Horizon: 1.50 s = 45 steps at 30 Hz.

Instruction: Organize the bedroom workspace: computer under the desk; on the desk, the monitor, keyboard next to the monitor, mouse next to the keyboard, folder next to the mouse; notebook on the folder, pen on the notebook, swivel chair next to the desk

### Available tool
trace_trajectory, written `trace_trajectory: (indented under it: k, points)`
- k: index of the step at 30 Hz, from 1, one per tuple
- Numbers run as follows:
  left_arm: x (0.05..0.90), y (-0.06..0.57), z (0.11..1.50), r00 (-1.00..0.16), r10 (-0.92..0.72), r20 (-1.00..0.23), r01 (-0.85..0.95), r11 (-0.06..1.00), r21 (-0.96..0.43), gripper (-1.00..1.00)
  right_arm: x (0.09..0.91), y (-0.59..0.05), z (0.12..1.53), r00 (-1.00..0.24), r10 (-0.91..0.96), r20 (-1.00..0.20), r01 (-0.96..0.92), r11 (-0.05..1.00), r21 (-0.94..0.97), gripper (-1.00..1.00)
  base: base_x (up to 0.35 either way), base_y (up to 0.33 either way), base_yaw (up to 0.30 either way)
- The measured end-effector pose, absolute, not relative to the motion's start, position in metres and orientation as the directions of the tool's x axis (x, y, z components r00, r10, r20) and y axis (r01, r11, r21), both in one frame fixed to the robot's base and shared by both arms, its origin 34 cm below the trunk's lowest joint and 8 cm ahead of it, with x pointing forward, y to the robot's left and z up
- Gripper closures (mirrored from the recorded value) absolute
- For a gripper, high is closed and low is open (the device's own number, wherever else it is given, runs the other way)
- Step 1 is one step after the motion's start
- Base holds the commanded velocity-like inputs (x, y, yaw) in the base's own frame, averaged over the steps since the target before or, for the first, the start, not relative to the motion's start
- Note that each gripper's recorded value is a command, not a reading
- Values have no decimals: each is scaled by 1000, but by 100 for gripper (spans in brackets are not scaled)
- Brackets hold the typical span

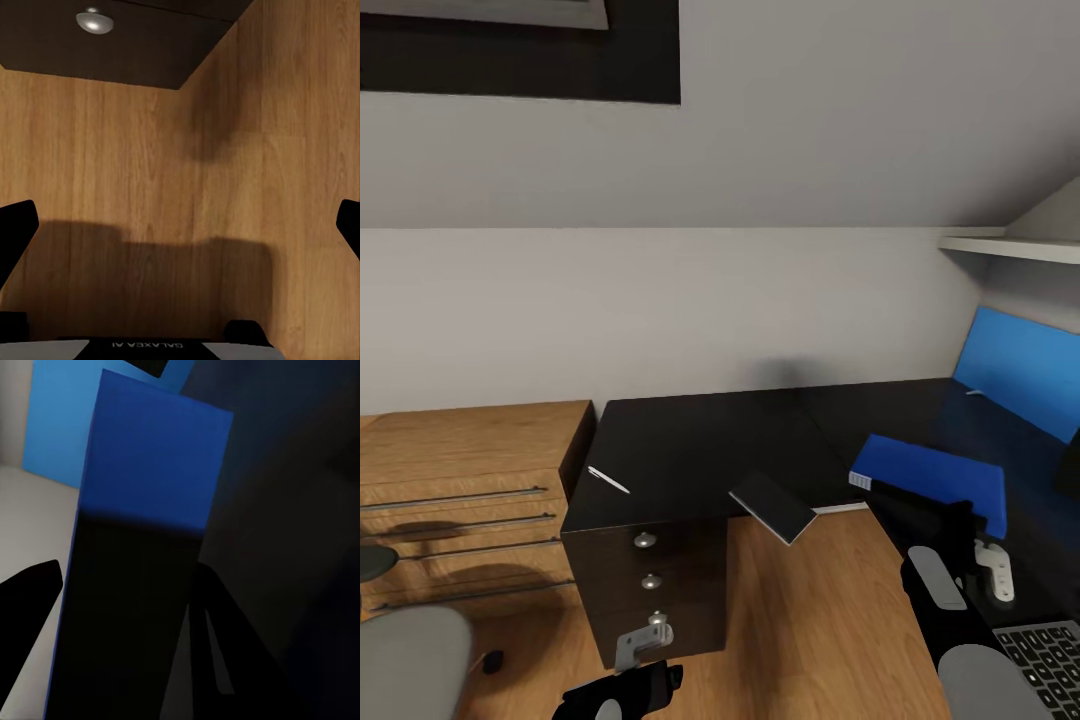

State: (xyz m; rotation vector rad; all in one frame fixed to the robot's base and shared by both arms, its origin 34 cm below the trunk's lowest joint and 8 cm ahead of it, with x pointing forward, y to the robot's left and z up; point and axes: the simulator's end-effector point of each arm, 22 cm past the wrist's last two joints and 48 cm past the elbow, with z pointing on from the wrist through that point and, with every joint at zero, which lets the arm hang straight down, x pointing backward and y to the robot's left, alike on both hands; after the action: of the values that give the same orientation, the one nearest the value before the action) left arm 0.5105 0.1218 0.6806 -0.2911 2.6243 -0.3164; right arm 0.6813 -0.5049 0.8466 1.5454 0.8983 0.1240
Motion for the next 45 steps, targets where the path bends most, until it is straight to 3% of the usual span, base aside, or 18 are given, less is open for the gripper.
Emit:
trace_trajectory:
  k: [45]
  points:
    - [510,122,680,-864,-258,-432,-147,951,-274,-100,681,-508,843,677,599,-428,474,91,876,100,17,0,0]
